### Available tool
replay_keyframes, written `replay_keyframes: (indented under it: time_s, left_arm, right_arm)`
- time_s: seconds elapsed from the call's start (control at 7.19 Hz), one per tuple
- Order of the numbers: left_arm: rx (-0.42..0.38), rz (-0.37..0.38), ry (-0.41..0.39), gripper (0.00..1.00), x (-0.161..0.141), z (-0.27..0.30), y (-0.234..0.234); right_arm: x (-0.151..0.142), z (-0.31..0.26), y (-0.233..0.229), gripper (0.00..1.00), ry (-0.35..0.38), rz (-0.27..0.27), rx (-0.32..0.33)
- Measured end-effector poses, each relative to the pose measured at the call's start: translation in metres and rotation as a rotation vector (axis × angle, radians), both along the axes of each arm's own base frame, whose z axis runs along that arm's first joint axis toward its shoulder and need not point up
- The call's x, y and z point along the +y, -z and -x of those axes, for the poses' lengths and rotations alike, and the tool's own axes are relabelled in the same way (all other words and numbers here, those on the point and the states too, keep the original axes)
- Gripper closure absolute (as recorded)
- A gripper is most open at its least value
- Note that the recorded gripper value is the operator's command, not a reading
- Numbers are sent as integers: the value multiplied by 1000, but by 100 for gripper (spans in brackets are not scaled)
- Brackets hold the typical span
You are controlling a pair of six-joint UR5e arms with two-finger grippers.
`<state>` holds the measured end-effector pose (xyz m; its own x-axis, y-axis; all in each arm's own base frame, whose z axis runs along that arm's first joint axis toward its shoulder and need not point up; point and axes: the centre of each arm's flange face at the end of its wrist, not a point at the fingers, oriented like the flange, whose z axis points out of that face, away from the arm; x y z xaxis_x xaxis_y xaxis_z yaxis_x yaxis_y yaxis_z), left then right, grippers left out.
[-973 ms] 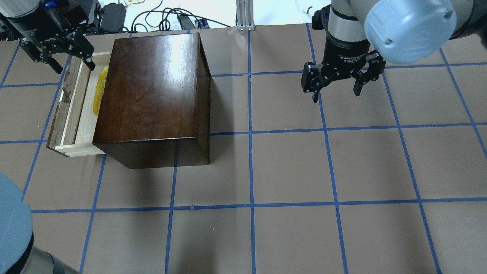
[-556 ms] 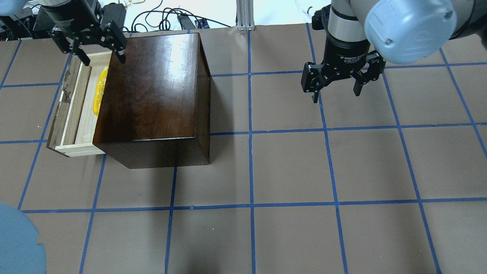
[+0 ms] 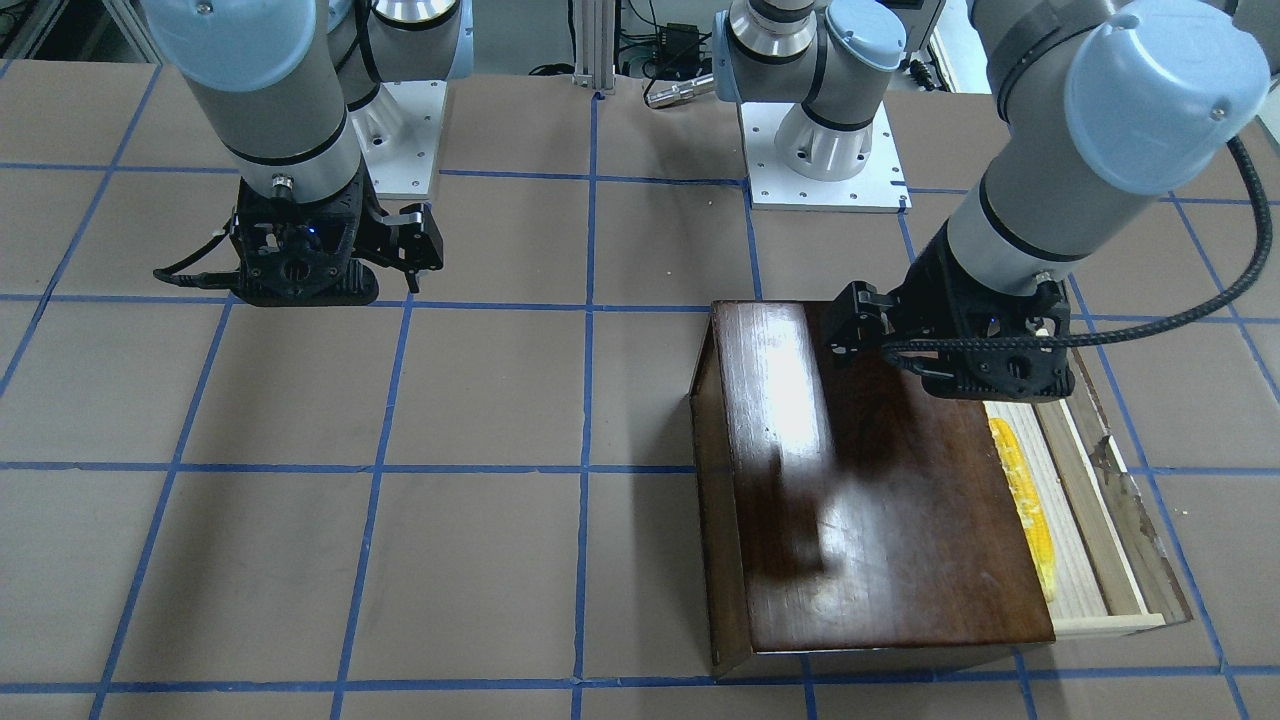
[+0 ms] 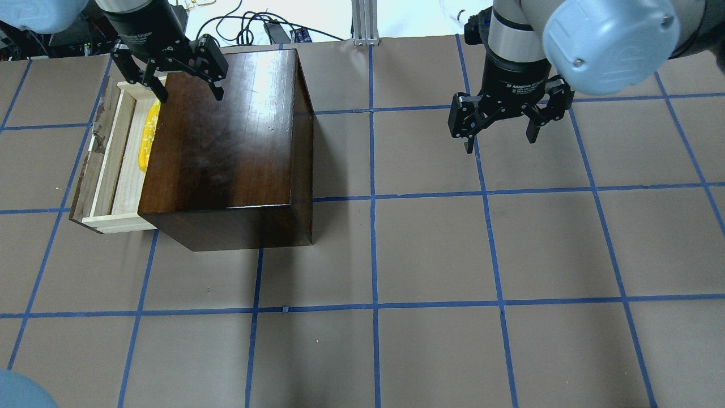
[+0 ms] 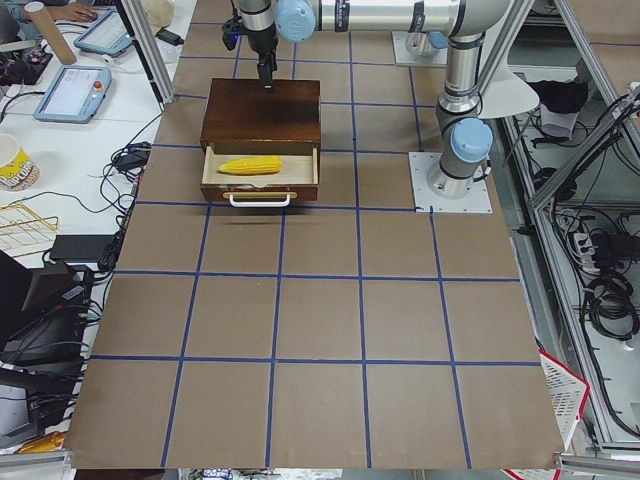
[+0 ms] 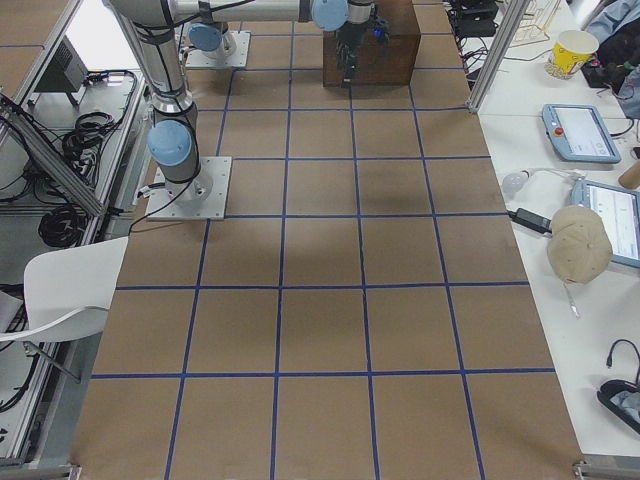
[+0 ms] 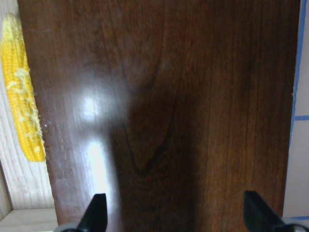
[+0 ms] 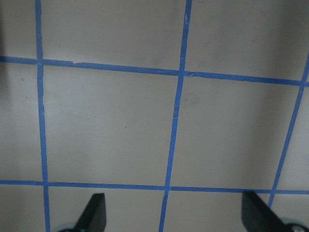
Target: Open drawer and put corn inside
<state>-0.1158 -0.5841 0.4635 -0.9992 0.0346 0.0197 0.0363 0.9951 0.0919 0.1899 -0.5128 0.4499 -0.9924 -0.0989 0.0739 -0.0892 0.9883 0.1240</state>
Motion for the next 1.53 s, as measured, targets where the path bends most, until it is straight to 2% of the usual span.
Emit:
replay_keyframes:
  time_s: [0.7,1.53]
  left_arm:
    - [-9,12,-1,0,68,4,5]
    - [-10,14,-1,0,79,3,7]
  right_arm:
    - [0,0,0,0,0,0,0]
    - [0,0,0,0,-1,0,1]
